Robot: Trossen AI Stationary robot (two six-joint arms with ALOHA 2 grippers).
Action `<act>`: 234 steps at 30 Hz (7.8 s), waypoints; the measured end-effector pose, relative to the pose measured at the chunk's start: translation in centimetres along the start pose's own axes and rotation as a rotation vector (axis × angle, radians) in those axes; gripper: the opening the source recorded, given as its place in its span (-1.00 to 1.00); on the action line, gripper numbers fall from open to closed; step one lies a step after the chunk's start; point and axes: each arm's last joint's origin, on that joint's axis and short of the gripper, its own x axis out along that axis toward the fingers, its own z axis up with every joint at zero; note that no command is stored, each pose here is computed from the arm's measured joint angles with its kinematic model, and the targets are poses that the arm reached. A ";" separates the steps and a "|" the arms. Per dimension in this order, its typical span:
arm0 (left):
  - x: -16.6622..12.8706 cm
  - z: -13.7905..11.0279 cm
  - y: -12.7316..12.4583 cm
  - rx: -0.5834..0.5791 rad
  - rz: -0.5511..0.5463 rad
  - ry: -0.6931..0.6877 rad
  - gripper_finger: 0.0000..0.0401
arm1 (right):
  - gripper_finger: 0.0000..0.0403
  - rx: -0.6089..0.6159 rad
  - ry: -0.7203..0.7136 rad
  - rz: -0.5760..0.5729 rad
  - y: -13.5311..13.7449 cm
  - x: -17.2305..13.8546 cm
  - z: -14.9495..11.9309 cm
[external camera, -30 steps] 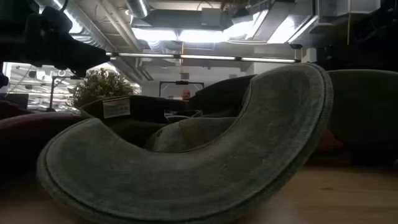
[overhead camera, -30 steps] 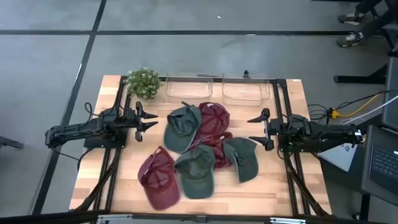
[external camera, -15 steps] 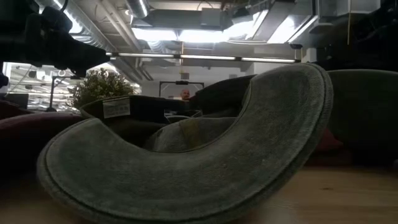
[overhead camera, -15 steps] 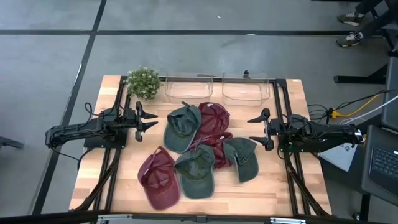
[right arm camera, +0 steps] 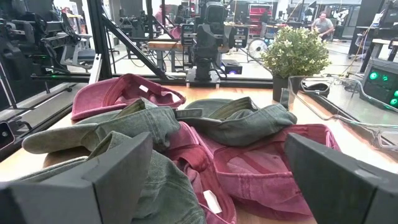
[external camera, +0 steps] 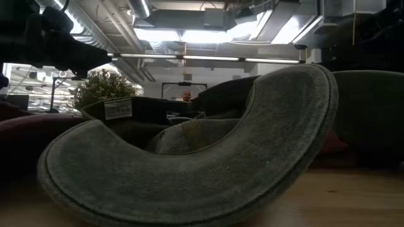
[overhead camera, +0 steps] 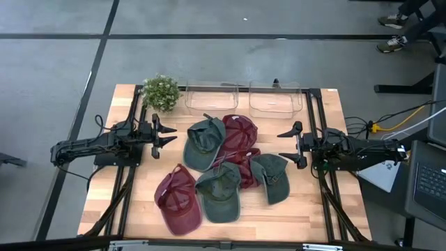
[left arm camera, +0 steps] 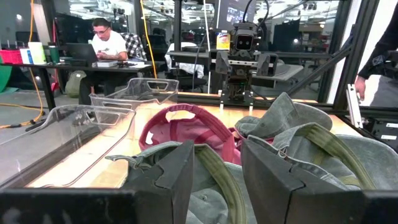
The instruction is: Pick & Place hat
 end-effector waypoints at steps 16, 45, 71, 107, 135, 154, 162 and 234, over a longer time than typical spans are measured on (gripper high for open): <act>0.0 0.0 0.0 0.000 0.000 0.000 -0.35 | 0.80 0.001 0.021 0.001 0.0 -0.1 0.4; 0.0 0.0 0.0 0.000 0.000 0.000 -0.35 | 0.80 -0.024 0.424 0.045 -0.3 9.2 19.1; 0.0 0.0 0.0 0.000 0.000 0.000 -0.35 | 0.80 0.365 0.615 0.321 2.6 18.7 16.6; 0.0 0.0 0.0 0.000 -0.001 0.000 -0.35 | 0.80 -0.155 0.755 -0.185 -10.5 20.1 12.1; 0.0 0.0 0.0 0.000 -0.001 0.000 -0.35 | 0.68 -0.005 0.974 -0.417 -11.8 22.8 5.5; 0.0 0.0 0.0 0.000 0.000 0.000 -0.35 | -0.69 0.035 0.996 -0.452 -11.1 23.3 4.6; 0.0 0.0 0.0 0.000 -0.001 0.000 -0.35 | -0.88 0.050 1.027 -0.500 -10.3 23.0 4.7; -0.9 5.5 -0.2 -0.330 -0.079 -0.388 -0.32 | -0.92 0.251 -0.463 0.099 -5.6 20.0 26.3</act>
